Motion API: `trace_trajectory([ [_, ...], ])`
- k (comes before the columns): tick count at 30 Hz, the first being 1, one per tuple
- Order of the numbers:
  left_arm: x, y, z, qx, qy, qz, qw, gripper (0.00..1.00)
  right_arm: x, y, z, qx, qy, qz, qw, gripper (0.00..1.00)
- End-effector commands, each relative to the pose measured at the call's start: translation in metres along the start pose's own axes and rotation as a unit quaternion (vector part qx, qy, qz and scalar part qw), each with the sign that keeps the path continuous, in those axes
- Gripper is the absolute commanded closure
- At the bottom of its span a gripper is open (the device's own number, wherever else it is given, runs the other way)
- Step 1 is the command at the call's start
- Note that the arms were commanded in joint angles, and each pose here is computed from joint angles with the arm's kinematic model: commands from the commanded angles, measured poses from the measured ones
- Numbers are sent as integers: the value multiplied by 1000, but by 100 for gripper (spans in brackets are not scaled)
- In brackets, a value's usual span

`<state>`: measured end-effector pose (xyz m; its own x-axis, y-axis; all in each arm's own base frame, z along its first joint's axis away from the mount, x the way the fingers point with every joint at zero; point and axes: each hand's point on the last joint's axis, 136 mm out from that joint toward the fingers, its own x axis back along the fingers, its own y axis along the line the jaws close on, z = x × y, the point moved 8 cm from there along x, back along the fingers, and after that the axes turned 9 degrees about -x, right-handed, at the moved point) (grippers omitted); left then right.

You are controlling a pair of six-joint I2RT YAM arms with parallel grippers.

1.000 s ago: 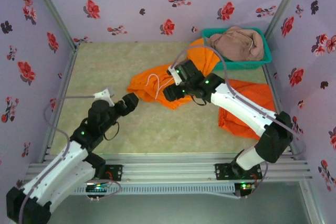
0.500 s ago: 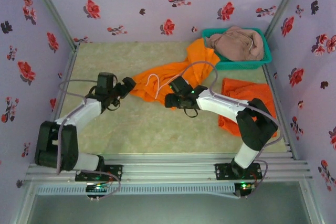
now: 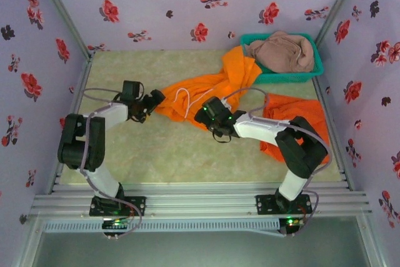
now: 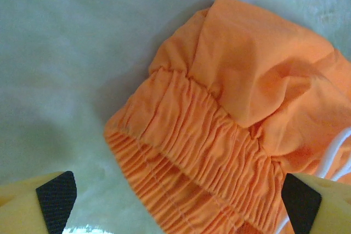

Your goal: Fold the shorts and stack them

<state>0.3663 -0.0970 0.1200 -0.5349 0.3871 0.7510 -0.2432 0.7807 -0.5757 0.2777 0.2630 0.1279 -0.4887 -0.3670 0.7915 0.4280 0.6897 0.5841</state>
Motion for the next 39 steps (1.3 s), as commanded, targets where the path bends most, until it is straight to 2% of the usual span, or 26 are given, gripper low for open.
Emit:
trace_trajectory([
  [1, -6, -3, -9, -23, 4, 5, 1000, 2, -10, -6, -6, -31, -24, 10, 999, 21],
  [6, -18, -1, -11, -14, 5, 7, 1000, 13, -20, -11, -6, -40, -23, 22, 999, 22],
  [12, -24, -3, -14, -14, 3, 20, 1000, 40, -29, -10, -6, -41, -27, 24, 999, 30],
  [18, -27, -12, -23, -22, -8, 41, 999, 72, -34, -10, -14, -33, -42, 34, 998, 59],
  [23, -16, -23, -36, -37, -29, 55, 997, 100, -31, -5, -32, -9, -65, 52, 996, 90],
  [25, -5, -28, -43, -41, -45, 62, 996, 100, -26, 2, -43, 4, -73, 56, 996, 100],
  [30, 44, -41, -64, -67, -102, 73, 990, 100, -7, 44, -66, 57, -83, 26, 995, 100],
  [34, 105, -49, -86, -91, -167, 51, 980, 100, 9, 108, -85, 128, -84, -18, 988, 100],
  [39, 192, -46, -117, -86, -249, 7, 965, 100, 21, 214, -98, 204, -43, -128, 970, 100],
])
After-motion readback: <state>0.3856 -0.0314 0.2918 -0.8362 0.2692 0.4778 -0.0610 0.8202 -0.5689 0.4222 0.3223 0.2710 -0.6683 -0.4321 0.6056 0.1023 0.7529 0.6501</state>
